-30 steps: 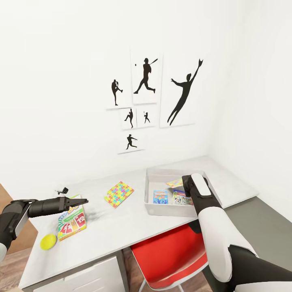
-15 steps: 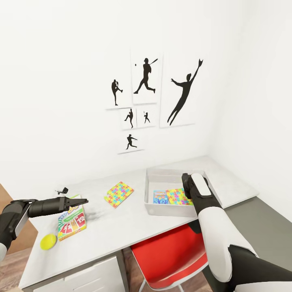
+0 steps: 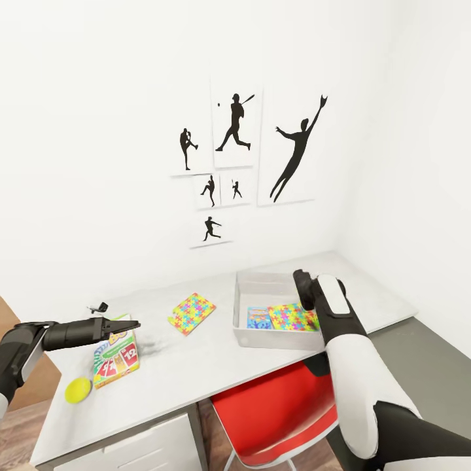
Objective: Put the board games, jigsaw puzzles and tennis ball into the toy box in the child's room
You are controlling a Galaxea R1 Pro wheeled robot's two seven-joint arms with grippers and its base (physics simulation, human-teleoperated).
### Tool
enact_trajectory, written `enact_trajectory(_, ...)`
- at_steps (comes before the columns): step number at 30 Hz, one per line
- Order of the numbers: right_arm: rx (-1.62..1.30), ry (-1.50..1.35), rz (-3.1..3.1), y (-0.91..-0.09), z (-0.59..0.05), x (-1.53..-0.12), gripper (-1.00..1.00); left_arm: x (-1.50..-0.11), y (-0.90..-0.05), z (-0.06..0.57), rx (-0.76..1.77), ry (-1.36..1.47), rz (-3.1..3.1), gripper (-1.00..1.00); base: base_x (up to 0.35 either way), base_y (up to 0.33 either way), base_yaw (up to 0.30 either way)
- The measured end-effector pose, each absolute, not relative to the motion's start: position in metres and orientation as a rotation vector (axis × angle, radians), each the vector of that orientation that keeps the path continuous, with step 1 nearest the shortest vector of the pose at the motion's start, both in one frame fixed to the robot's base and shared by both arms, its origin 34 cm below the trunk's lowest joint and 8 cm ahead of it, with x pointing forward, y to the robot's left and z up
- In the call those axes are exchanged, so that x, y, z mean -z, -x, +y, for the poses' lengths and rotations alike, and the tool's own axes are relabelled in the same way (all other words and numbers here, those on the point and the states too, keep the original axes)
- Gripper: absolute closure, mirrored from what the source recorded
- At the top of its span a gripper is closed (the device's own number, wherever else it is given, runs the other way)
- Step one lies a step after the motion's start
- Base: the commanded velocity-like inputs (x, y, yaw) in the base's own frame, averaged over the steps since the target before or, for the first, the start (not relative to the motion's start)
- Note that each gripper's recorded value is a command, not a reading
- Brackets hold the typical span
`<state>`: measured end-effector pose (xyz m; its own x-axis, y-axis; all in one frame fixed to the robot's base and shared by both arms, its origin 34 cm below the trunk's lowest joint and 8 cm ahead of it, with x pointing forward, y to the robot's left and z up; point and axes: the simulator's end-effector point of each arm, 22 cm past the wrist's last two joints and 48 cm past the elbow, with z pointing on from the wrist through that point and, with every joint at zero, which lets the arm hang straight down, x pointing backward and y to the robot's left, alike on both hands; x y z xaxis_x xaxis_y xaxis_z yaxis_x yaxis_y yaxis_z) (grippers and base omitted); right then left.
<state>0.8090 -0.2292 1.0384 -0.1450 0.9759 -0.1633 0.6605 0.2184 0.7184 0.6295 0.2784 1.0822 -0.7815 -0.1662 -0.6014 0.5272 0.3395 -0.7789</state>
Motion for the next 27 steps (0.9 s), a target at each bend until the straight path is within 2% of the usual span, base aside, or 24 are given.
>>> enact_trajectory(9,-0.855,-1.268,1.808,-0.832,-0.22,-1.098,-1.0,-1.082,-0.629,0.282,1.479,-0.313,2.008,-1.0,0.0,0.0,0.0)
enact_trajectory(17,-1.019,-1.035,1.922,-0.825,-0.176,-1.107,-1.0,-1.082,-0.629,0.282,1.479,-0.312,2.008,-1.0,0.0,0.0,0.0)
enact_trajectory(27,-1.1,-0.874,2.041,-0.81,-0.16,-1.105,-1.0,-1.082,-0.629,0.283,1.478,-0.312,2.008,-1.0,0.0,0.0,0.0)
